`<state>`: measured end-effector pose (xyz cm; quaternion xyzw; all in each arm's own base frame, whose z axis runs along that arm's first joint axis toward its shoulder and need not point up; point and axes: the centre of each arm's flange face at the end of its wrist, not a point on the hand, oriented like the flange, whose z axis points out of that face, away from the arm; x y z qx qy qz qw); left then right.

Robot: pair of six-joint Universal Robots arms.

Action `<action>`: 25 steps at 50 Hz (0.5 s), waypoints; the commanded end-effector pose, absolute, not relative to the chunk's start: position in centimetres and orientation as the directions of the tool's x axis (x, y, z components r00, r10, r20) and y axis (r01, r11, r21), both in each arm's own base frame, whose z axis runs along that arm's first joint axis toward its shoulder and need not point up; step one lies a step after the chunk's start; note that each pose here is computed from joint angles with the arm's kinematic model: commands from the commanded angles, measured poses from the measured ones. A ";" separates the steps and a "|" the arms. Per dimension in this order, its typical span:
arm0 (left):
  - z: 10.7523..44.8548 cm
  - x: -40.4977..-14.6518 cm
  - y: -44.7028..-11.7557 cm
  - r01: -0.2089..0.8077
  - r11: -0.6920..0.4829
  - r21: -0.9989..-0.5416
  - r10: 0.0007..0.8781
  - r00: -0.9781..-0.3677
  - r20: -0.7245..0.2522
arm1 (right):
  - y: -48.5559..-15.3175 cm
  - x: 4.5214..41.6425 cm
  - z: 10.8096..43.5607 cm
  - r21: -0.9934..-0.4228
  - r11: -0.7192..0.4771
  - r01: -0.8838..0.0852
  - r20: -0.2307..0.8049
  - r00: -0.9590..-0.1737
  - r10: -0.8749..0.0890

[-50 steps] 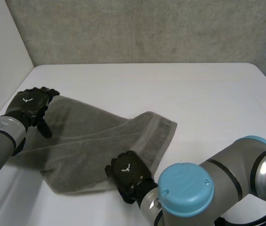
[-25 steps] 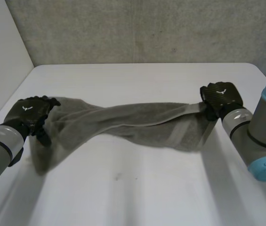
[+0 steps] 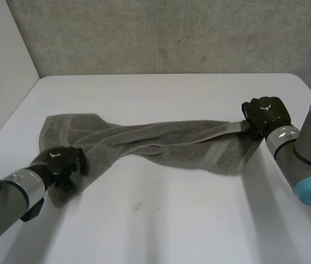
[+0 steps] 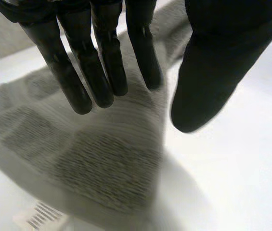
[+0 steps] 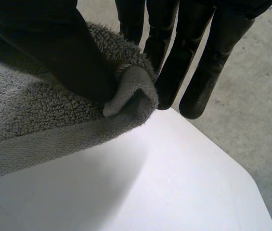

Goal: Fold the towel.

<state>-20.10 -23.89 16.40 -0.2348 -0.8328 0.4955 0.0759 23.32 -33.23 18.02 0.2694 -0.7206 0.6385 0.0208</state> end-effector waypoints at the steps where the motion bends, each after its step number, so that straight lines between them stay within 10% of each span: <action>1: 14.9 -20.5 -23.1 0.339 0.437 -0.833 0.483 -0.870 -0.101 | -33.1 23.4 17.7 -0.906 0.047 -0.422 0.377 -0.850 -0.368; 25: 12.8 -20.4 -27.6 0.347 0.387 -0.854 0.384 -0.903 -0.193 | -32.7 23.7 17.3 -0.904 0.053 -0.425 0.374 -0.844 -0.385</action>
